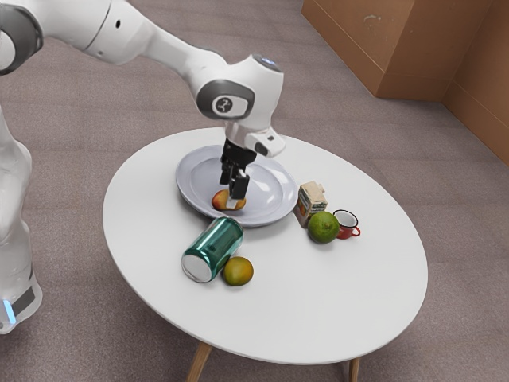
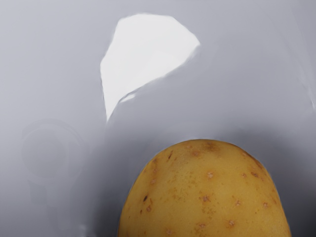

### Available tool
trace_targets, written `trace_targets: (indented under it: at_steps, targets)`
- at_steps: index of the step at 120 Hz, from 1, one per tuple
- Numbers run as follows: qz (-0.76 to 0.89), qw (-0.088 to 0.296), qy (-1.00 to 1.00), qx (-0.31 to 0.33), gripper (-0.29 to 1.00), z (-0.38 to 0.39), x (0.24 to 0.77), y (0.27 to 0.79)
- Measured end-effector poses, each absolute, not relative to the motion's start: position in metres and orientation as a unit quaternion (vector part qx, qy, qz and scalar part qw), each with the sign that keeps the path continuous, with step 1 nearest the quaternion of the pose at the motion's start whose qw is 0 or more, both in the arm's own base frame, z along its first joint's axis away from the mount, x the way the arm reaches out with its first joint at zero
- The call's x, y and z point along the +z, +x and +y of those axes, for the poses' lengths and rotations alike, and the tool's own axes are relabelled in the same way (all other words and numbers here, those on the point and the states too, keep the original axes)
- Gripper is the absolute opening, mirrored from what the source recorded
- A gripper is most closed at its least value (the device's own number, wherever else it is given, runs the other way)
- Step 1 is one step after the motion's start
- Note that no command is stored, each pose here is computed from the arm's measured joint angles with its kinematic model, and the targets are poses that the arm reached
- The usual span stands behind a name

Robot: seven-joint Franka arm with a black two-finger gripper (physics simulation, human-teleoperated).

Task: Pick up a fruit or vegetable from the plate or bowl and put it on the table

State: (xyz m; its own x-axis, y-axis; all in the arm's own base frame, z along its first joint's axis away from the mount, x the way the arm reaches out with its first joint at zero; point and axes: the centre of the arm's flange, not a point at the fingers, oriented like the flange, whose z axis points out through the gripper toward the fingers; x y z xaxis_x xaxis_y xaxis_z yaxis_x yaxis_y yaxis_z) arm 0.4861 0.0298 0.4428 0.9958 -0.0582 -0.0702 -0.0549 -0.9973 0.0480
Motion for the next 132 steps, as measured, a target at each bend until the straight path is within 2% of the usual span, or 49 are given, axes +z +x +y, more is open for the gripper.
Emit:
trace_targets:
  at_steps: [15,32,48,57,70,103,132]
  targets:
    - [-0.027,0.024,0.999,-0.036,0.61,0.031,0.438,0.488]
    - [-0.03,0.024,0.999,-0.032,0.36,0.031,0.439,0.489]
    - [-0.038,0.022,0.999,-0.021,0.21,0.029,0.448,0.489]
    - [-0.056,0.022,0.998,-0.011,0.18,0.014,0.459,0.488]
    - [-0.087,0.022,0.996,0.005,0.23,-0.015,0.479,0.492]
    - [-0.113,0.015,0.993,0.032,0.23,-0.035,0.527,0.511]
    - [-0.171,0.009,0.985,0.02,0.23,-0.102,0.522,0.536]
